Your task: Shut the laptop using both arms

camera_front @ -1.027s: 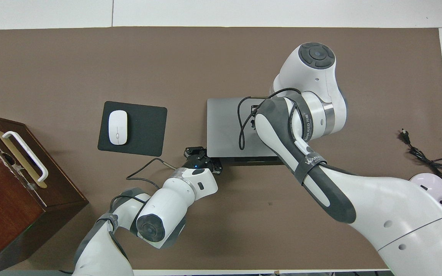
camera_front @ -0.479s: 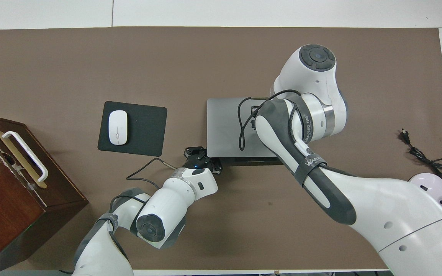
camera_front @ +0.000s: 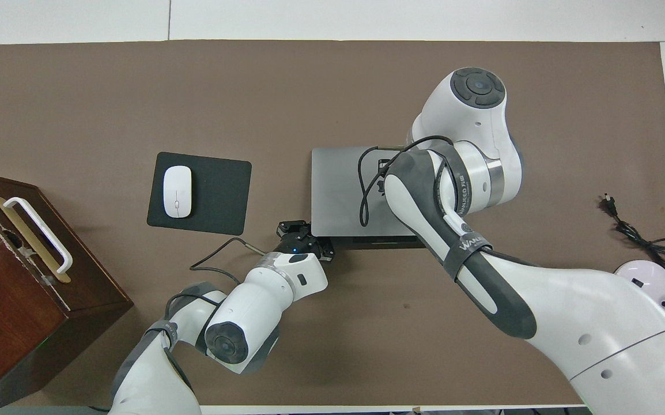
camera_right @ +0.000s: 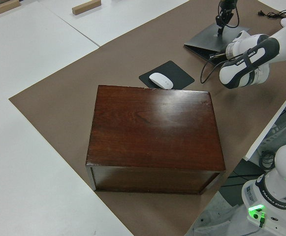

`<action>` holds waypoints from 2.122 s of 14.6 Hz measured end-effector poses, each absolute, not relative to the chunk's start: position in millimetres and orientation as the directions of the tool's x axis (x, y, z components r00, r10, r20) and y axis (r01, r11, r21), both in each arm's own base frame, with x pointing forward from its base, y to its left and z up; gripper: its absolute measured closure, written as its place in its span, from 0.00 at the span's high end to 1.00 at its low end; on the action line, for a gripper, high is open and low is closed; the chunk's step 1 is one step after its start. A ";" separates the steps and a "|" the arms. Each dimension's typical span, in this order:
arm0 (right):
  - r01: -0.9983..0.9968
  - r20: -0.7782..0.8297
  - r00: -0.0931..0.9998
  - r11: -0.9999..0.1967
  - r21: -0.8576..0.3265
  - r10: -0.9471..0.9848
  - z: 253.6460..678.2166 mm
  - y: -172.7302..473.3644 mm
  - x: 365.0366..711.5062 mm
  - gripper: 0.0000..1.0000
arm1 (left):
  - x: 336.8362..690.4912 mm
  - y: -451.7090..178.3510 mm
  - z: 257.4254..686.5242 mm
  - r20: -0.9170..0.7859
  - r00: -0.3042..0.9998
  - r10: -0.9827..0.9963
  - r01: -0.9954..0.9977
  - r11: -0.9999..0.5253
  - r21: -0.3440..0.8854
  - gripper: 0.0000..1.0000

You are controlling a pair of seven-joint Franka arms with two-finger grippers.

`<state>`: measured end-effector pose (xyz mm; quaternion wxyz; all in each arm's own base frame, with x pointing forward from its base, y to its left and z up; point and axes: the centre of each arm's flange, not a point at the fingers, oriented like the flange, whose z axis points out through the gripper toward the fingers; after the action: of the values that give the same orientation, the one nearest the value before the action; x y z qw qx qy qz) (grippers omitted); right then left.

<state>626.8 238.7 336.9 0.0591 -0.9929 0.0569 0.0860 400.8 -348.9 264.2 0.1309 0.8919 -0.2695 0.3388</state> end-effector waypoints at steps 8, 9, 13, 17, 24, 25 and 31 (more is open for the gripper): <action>-0.140 -0.128 0.984 -0.982 -0.130 -0.124 435.0 207.5 626.4 0.01 | 400.9 -348.8 264.2 0.675 0.626 -0.390 -0.568 -0.821 0.052 0.01; -0.140 -0.120 0.985 -0.982 -0.131 -0.124 457.7 184.5 627.2 0.01 | 401.1 -348.5 264.1 0.674 0.629 -0.386 -0.564 -0.824 0.055 0.01; -0.039 -0.061 0.998 -0.995 -0.093 -0.034 534.5 64.4 616.7 0.01 | 402.0 -347.3 264.2 0.671 0.658 -0.342 -0.530 -0.844 0.089 0.01; 0.041 -0.028 0.999 -0.996 -0.083 0.043 563.1 -19.0 604.0 0.16 | 402.8 -346.3 264.4 0.666 0.683 -0.300 -0.496 -0.860 0.121 0.01; 0.010 -0.017 1.000 -0.997 -0.078 0.011 572.4 -61.5 595.2 0.90 | 406.1 -341.6 271.5 0.620 0.732 -0.284 -0.458 -0.878 0.139 0.01; 0.005 -0.021 1.000 -0.997 -0.073 0.007 573.2 -64.8 592.9 0.99 | 406.8 -340.5 276.3 0.600 0.746 -0.288 -0.453 -0.880 0.140 0.01; -0.025 -0.070 0.997 -0.999 -0.032 -0.022 565.7 -88.1 571.7 1.00 | 401.3 -334.8 308.6 0.540 0.785 -0.304 -0.444 -0.883 0.149 0.01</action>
<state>571.7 -88.1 565.7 0.0163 -0.9992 0.0118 0.0347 401.3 -334.8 308.6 0.1352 0.9350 -0.2001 0.2598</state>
